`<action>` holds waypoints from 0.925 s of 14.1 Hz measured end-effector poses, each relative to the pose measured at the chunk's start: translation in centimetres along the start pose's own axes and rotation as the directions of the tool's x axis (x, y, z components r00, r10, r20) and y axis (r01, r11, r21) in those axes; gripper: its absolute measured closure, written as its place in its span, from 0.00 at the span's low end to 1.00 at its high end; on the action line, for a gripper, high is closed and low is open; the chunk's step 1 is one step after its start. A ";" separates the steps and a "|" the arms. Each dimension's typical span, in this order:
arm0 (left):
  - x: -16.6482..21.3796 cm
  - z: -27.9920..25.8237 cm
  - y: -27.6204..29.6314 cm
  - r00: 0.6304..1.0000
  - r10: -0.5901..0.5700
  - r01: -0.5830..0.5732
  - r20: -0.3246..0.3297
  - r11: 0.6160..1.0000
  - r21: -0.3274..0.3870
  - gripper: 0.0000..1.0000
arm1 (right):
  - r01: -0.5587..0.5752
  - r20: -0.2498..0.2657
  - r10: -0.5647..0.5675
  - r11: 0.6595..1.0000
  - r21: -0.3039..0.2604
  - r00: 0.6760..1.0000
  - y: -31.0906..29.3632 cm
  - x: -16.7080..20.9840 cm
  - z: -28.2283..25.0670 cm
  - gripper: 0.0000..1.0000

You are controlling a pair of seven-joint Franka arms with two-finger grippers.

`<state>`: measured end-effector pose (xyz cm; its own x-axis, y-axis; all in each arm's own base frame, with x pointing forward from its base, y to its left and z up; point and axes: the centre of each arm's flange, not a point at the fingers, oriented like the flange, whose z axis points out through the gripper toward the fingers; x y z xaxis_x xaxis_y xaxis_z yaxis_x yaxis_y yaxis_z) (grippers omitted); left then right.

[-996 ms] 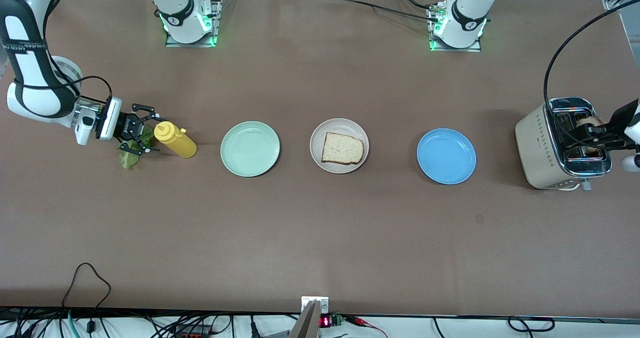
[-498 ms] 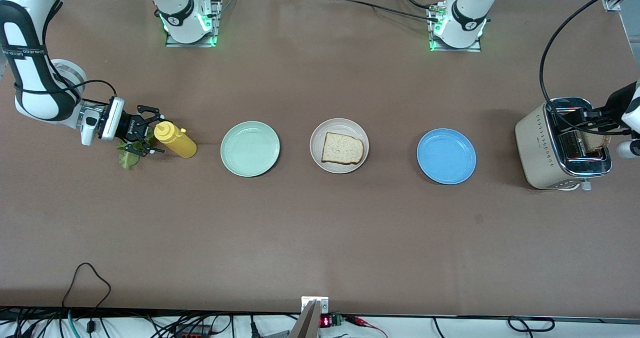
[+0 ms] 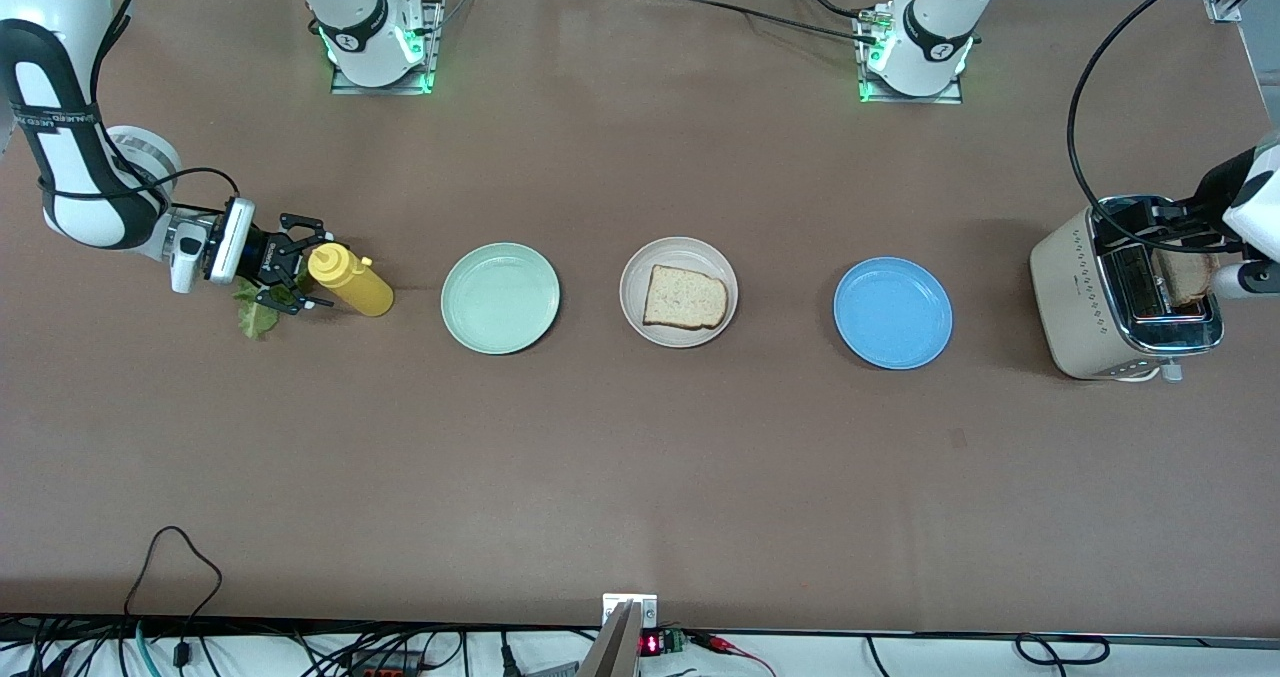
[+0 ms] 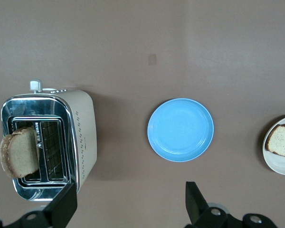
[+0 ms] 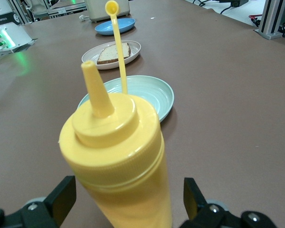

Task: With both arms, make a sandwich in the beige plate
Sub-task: 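Grasp the yellow squeeze bottle with the right gripper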

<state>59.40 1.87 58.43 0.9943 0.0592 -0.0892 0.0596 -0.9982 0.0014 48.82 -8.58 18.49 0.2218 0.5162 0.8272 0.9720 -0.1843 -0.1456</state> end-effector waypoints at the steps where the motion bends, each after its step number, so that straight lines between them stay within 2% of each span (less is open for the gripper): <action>1: 0.0 0.2 -0.1 1.000 -0.002 0.002 -0.002 1.000 0.000 0.00 | -0.003 -0.002 0.003 1.000 0.001 1.000 0.0 -0.1 0.2 0.00; 7: -0.1 1.1 -0.3 1.000 -0.007 0.007 -0.001 1.000 -0.008 0.00 | -0.012 -0.011 0.012 1.000 0.013 1.000 -0.1 -1.4 1.2 0.00; 10: -0.5 -0.1 -0.2 1.000 -0.006 0.005 -0.027 1.000 -0.008 0.00 | -0.024 -0.035 0.024 1.000 0.000 0.999 0.1 -1.2 1.9 0.00; 13: -1.0 -0.8 -0.2 0.999 -0.005 0.005 -0.033 1.000 -0.008 0.00 | -0.023 -0.038 0.023 1.000 0.008 0.999 0.1 -1.2 2.5 0.00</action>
<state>58.45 1.98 59.28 0.9963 0.0648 -0.0558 0.0654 -0.9978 0.0090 48.90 -7.11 16.16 0.2415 0.4795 0.8436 0.9672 -0.1895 -0.1691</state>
